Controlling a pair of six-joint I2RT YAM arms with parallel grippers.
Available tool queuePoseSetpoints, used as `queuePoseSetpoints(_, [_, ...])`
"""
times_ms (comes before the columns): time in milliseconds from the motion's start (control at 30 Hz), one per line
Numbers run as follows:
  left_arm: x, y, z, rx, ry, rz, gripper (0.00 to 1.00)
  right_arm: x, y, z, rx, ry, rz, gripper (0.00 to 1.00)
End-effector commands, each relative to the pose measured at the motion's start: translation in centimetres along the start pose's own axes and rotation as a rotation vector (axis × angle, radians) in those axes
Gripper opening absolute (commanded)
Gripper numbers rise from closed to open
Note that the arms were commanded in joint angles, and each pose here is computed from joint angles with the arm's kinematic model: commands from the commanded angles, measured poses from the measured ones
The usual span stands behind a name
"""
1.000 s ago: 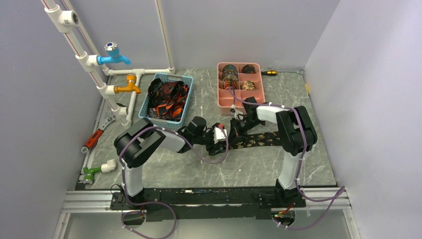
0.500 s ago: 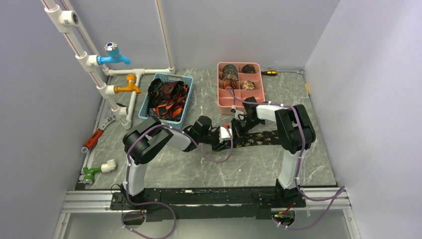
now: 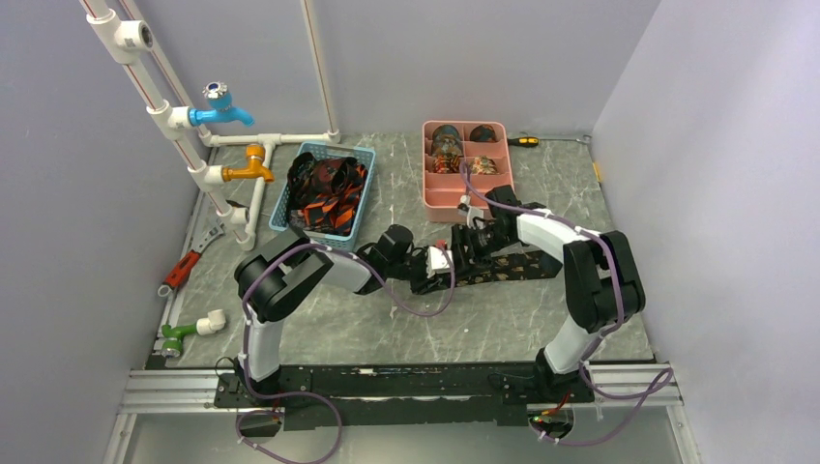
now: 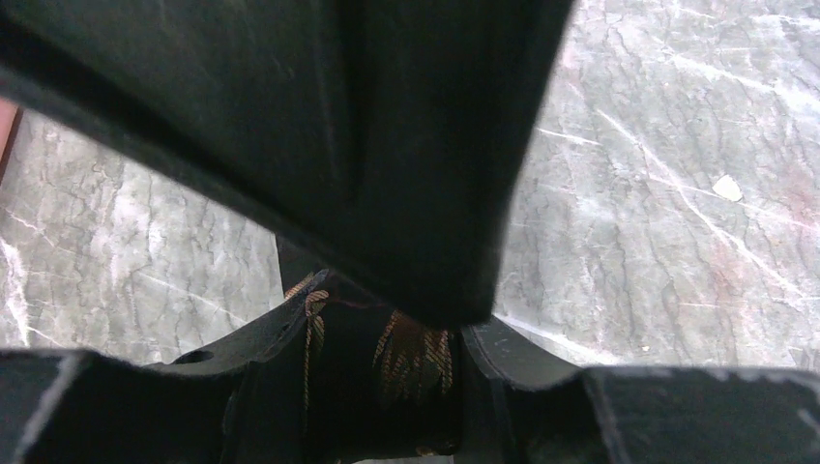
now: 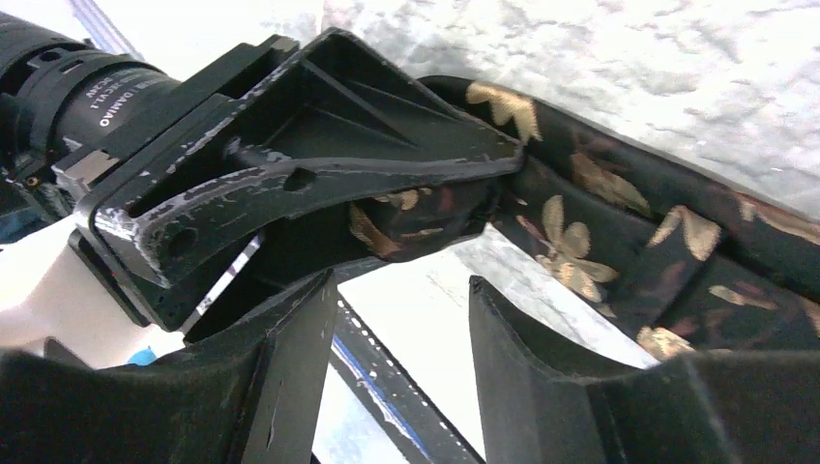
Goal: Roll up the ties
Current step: Roll the tie at the center of the board.
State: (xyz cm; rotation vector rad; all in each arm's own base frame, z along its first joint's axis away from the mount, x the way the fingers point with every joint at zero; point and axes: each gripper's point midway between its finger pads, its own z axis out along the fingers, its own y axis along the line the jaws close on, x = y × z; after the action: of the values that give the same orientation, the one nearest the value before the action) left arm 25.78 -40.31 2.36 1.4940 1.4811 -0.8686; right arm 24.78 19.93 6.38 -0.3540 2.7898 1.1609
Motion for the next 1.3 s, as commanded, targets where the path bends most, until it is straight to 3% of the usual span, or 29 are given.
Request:
queuePoseSetpoints(0, [6.3, -2.6, -1.1, 0.041, 0.219, -0.146, 0.32, -0.2, 1.6, 0.9, -0.090, -0.012, 0.016, 0.54])
queuePoseSetpoints(100, [6.2, -2.6, -1.1, 0.037, 0.221, -0.161, 0.34, -0.4, 0.3, 2.0, -0.060, 0.022, 0.024, 0.52])
queuePoseSetpoints(200, [6.0, -2.5, -1.1, 0.034, 0.223, -0.172, 0.36, -1.1, -0.6, 2.6, -0.040, 0.031, 0.022, 0.43])
queuePoseSetpoints(267, [5.8, -2.5, -1.0, 0.035, 0.221, -0.178, 0.39, -1.7, -1.0, 2.8, -0.021, 0.017, 0.012, 0.29])
queuePoseSetpoints(300, [5.7, -2.3, -1.0, 0.026, 0.218, -0.178, 0.41, -1.9, -1.5, 2.9, 0.003, 0.010, 0.010, 0.13])
queuePoseSetpoints(333, [5.7, -2.2, -1.0, 0.015, 0.219, -0.187, 0.45, -2.1, -2.0, 3.1, 0.018, 0.008, 0.005, 0.04])
queuePoseSetpoints(367, [5.6, -2.0, -1.0, 0.004, 0.216, -0.195, 0.51, -2.1, -2.5, 3.2, 0.034, 0.011, -0.005, 0.00])
queuePoseSetpoints(467, [4.8, -1.4, -1.0, -0.034, 0.181, -0.202, 0.71, -1.4, -4.2, 3.7, 0.081, 0.053, -0.009, 0.00])
queuePoseSetpoints(667, [2.9, -0.5, -1.7, -0.085, 0.077, -0.185, 0.88, -0.8, -6.9, 4.0, 0.144, 0.086, 0.009, 0.00])
queuePoseSetpoints(833, [1.5, 0.0, -2.3, -0.077, 0.029, -0.047, 0.85, -1.1, -7.3, 4.1, 0.143, 0.086, 0.017, 0.00])
queuePoseSetpoints(1000, [1.9, 0.7, -1.6, -0.023, 0.056, 0.052, 0.65, -1.7, -6.4, 4.2, 0.086, 0.083, 0.009, 0.00])
queuePoseSetpoints(1100, [2.4, 0.5, -1.2, 0.017, 0.083, 0.077, 0.53, -2.3, -5.2, 3.8, 0.040, 0.067, -0.006, 0.00])
queuePoseSetpoints(1267, [4.2, 0.6, -0.8, 0.028, 0.156, 0.034, 0.51, -2.8, -3.2, 3.2, -0.034, 0.054, -0.016, 0.00])
